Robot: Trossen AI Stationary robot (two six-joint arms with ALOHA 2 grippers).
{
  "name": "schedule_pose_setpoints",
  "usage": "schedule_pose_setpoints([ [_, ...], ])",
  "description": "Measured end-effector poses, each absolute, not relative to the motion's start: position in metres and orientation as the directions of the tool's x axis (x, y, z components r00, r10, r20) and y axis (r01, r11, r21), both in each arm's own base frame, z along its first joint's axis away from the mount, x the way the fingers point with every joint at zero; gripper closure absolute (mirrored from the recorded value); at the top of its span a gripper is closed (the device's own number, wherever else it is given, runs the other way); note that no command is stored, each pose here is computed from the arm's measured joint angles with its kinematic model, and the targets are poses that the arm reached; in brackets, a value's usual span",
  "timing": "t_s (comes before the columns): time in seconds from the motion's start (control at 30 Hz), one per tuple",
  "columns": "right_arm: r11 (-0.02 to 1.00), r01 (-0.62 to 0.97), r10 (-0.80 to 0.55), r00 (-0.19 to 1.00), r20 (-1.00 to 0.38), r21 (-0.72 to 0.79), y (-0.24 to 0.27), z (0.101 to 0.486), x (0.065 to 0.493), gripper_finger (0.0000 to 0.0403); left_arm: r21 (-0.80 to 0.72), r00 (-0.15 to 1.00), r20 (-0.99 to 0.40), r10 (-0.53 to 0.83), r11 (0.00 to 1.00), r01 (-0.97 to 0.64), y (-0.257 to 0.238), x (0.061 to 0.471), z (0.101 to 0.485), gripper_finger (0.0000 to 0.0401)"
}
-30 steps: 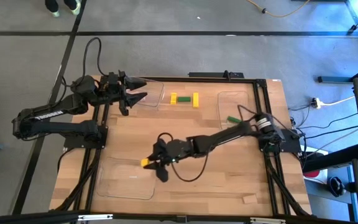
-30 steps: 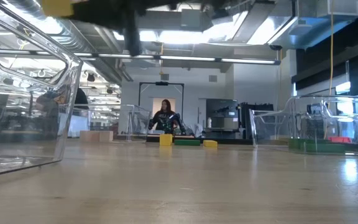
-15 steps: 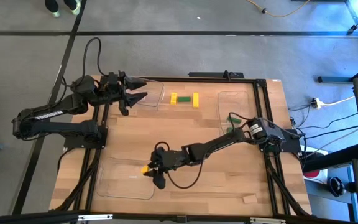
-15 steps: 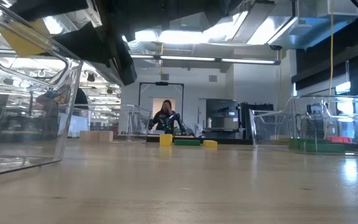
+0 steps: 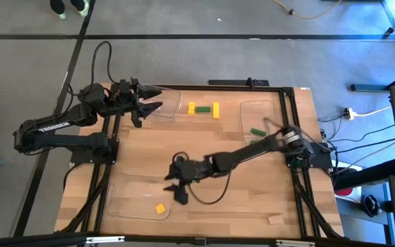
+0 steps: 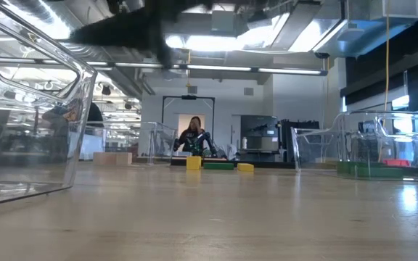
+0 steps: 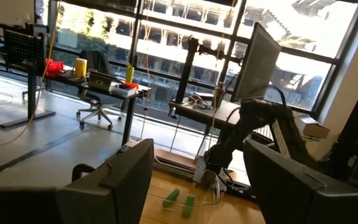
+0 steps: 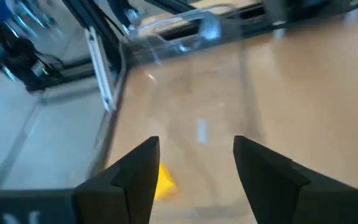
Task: Sort & place blocks by color
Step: Put the brown block into the top left transparent bin
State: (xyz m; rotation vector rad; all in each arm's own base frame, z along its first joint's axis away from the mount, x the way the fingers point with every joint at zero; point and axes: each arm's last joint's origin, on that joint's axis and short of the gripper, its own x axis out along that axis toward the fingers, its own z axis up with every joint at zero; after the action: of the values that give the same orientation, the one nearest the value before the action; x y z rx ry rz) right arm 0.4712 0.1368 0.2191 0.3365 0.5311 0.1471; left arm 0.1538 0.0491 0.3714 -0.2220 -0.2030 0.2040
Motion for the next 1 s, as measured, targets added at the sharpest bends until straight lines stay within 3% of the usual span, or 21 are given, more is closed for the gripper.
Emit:
schedule_pose_setpoints([
  [0.3, 0.996, 0.054, 0.017, 0.641, -0.767, 0.067, 0.104, 0.28, 0.395, 0.0205, -0.237, 0.959, 0.175, 0.223, 0.955, -0.179, 0.049, 0.154, 0.371, 0.016],
  [0.47, 0.978, 0.152, 0.026, 0.592, -0.805, 0.143, 0.091, 0.262, 0.332, 0.0207, -0.238, 0.959, 0.174, 0.223, 0.955, -0.179, 0.049, 0.154, 0.371, 0.016],
  [0.63, 0.911, 0.205, 0.088, 0.751, -0.654, 0.358, 0.081, 0.251, 0.271, 0.0207, -0.237, 0.959, 0.174, 0.223, 0.955, -0.179, 0.049, 0.154, 0.371, 0.016],
  [0.73, 0.875, 0.164, 0.082, 0.877, -0.474, 0.455, 0.072, 0.253, 0.247, 0.0207, -0.227, 0.963, 0.174, 0.206, 0.96, -0.164, 0.049, 0.154, 0.371, 0.016],
  [0.87, 0.884, 0.112, -0.016, 0.978, -0.21, 0.455, 0.059, 0.259, 0.228, 0.0207, -0.213, 0.97, 0.172, 0.17, 0.968, -0.132, 0.048, 0.154, 0.371, 0.016],
  [1.0, 0.907, 0.113, -0.1, 0.993, -0.055, 0.406, 0.048, 0.267, 0.218, 0.0207, -0.216, 0.972, 0.16, 0.17, 0.967, -0.133, 0.047, 0.156, 0.37, 0.016],
])
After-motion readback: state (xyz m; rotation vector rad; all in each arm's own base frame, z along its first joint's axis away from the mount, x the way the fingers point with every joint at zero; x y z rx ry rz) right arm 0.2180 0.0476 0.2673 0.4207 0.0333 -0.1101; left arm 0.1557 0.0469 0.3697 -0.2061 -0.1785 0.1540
